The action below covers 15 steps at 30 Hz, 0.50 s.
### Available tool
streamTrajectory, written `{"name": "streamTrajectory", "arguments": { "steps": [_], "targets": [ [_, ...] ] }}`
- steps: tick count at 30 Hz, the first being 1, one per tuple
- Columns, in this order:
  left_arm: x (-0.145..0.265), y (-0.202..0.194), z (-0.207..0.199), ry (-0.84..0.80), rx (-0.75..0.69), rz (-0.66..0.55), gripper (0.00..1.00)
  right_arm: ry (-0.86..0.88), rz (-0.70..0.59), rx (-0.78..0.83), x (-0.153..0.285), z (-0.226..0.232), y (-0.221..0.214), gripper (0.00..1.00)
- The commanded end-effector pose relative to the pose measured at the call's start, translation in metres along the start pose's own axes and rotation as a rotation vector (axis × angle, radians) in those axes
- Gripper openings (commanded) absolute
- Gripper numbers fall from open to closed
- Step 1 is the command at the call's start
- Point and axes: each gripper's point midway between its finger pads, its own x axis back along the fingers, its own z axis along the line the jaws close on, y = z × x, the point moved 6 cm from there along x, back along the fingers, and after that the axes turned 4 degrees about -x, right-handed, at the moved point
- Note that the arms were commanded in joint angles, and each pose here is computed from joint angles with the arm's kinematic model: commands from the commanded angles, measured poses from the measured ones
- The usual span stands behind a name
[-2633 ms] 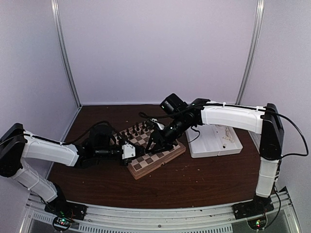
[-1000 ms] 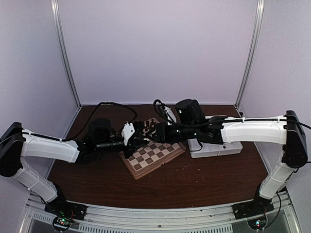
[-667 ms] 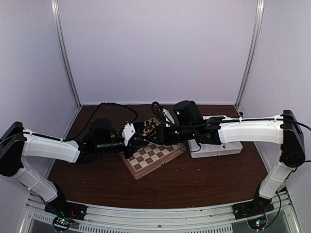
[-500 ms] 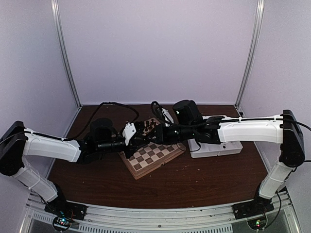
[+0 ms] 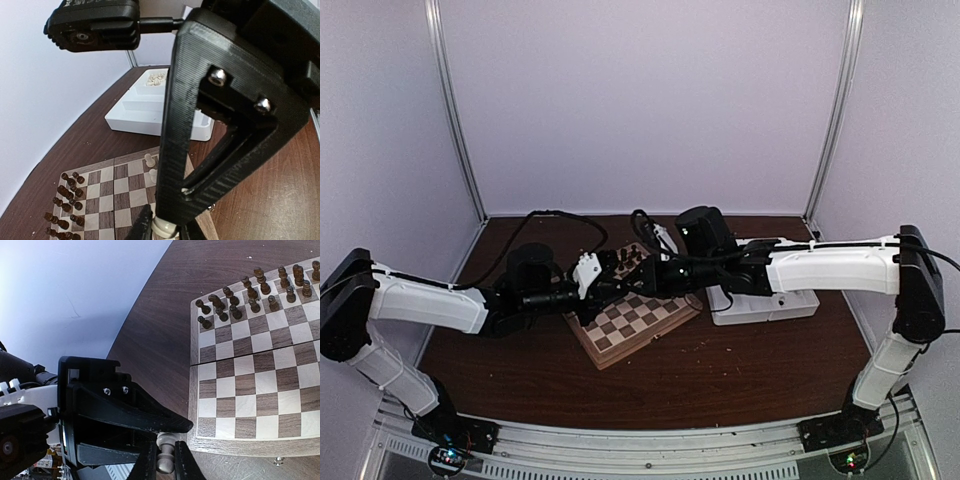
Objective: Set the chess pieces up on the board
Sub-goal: Place the chess piece on the chessboard.
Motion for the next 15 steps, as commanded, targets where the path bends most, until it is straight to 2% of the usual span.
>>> {"name": "streamTrajectory", "arguments": {
  "steps": [1,6,11,15],
  "targets": [
    [-0.002,0.022,0.010,0.048,-0.008,-0.078,0.19,0.006,0.014,0.001,-0.003,0.004,-0.001,0.09],
    [-0.001,0.019,0.009,0.045,-0.003,-0.070,0.28,-0.043,0.008,0.006,-0.001,0.000,0.003,0.04],
    [0.007,0.013,0.004,0.031,-0.001,-0.056,0.45,-0.113,0.014,0.033,0.004,-0.007,0.011,0.03],
    [0.018,0.006,-0.003,0.014,0.007,-0.028,0.53,-0.220,0.054,0.080,0.009,-0.018,0.019,0.04]
  ]
}}
